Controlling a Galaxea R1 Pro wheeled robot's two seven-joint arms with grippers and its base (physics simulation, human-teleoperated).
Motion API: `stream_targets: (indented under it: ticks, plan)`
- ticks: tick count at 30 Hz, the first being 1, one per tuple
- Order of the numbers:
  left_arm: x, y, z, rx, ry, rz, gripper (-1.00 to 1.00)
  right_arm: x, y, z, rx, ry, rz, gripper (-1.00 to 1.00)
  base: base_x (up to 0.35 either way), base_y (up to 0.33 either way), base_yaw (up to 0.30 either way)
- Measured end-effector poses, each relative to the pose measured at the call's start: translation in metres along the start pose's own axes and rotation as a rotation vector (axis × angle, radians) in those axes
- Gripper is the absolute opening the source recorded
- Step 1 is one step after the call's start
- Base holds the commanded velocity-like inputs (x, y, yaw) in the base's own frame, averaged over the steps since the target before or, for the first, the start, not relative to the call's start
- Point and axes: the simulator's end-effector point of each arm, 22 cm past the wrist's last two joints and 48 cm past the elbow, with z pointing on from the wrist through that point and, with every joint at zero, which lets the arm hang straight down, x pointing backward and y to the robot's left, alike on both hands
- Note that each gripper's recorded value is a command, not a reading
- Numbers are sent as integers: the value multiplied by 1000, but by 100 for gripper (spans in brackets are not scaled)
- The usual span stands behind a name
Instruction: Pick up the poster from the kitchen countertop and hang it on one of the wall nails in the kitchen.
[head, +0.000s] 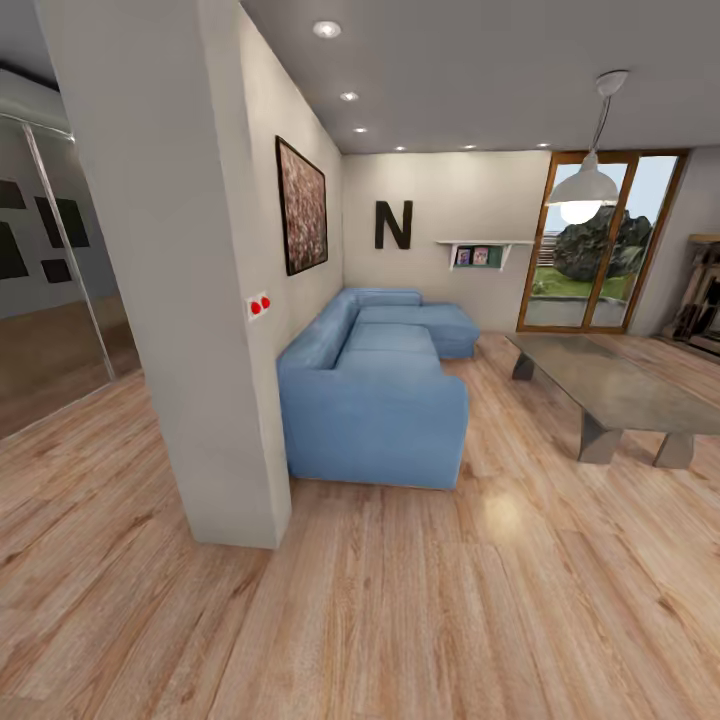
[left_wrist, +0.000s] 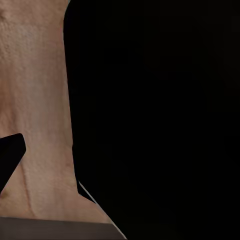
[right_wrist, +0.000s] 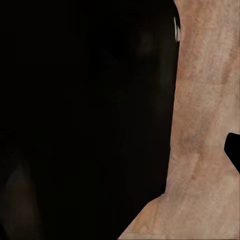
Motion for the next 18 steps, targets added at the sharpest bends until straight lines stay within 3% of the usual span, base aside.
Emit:
stream_targets:
  ticks: [5,9,18]
  plan:
    - [9,-23,0,34,0,-9,100,-37,6,-1,-6,-73,-9,100,0,0,0]
    - [2,-41,-1,56,-17,-10,100,-50,6,-2,-6,-90,-9,100,0,0,0]
    - [-11,-43,-2,58,-44,-11,100,-50,6,-2,-6,-90,-9,100,0,0,0]
